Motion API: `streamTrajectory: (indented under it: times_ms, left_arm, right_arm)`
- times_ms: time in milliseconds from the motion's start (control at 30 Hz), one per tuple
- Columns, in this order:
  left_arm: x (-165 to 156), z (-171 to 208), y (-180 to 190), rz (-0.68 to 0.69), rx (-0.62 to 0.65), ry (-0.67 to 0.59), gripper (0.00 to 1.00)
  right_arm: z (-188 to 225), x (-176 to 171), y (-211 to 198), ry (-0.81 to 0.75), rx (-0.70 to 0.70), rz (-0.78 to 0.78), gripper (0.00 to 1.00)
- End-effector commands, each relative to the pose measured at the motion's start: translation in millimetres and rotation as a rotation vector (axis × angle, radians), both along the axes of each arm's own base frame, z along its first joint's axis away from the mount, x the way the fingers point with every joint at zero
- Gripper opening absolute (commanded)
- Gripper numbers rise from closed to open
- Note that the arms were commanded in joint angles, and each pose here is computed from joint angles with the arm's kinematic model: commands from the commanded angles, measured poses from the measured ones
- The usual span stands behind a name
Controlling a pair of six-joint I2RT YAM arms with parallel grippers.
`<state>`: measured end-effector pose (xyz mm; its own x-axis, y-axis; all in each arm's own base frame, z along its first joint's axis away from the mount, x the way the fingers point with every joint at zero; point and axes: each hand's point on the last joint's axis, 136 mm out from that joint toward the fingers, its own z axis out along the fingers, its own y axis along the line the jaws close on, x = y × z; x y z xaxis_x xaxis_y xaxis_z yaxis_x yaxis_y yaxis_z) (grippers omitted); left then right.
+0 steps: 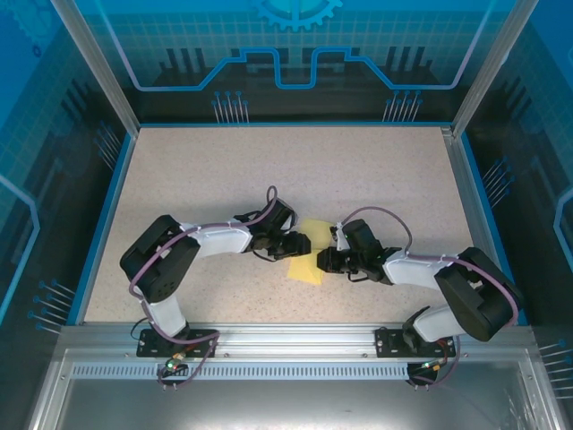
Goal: Fold a paper plane with a square sheet of paper (pick it up from the middle)
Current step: Turn over the paper at the center of the table.
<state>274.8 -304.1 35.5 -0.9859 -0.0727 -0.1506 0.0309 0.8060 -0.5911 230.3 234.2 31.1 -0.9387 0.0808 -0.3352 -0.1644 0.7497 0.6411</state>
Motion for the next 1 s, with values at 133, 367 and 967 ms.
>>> streamTrajectory:
  times_ms: [133,367,967]
  left_arm:
    - [-1.1,21.8,-4.6,-0.007,-0.096,-0.028,0.53]
    - [-4.6,29.6,-6.6,0.011,-0.154,-0.03,0.56]
    - [4.9,28.2,-27.2,0.07,-0.321,-0.003,0.54]
  right_arm:
    - [15.3,2.0,7.6,-0.033,0.119,0.007,0.05]
    - [29.2,3.2,3.7,-0.049,0.18,-0.01,0.04]
    - [42.5,4.2,-2.4,-0.064,0.245,-0.033,0.03]
